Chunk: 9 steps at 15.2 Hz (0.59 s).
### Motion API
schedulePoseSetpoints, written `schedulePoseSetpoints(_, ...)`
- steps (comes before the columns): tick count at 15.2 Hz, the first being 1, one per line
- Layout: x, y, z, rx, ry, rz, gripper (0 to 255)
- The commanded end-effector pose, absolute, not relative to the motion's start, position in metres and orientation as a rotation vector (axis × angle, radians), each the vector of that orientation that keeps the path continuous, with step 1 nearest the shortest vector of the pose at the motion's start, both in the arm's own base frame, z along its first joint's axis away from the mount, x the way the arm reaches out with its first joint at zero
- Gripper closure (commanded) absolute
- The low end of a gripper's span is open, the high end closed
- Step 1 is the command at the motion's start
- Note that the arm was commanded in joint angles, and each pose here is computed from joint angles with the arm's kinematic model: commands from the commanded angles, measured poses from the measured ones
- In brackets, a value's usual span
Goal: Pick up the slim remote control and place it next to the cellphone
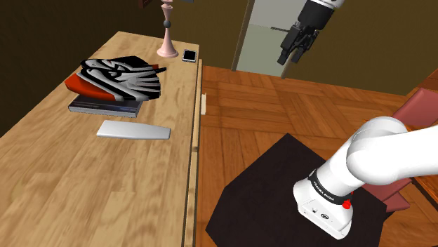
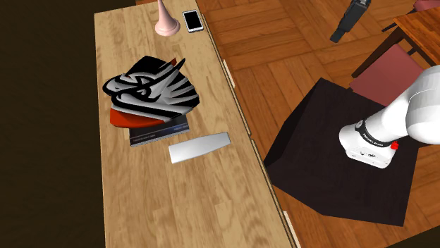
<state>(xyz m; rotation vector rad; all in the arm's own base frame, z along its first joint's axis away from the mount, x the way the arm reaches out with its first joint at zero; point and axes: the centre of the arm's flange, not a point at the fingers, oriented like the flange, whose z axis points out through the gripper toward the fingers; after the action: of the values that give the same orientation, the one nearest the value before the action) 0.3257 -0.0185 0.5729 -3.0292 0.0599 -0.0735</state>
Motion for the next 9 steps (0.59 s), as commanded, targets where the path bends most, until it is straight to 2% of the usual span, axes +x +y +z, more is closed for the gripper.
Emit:
schedulePoseSetpoints(1, 0.326, -0.019, 0.573, -3.029, 0.060, -0.073, 0)
schedulePoseSetpoints(9, 0.398, 0.054, 0.536, -3.041, -0.215, -0.061, 0)
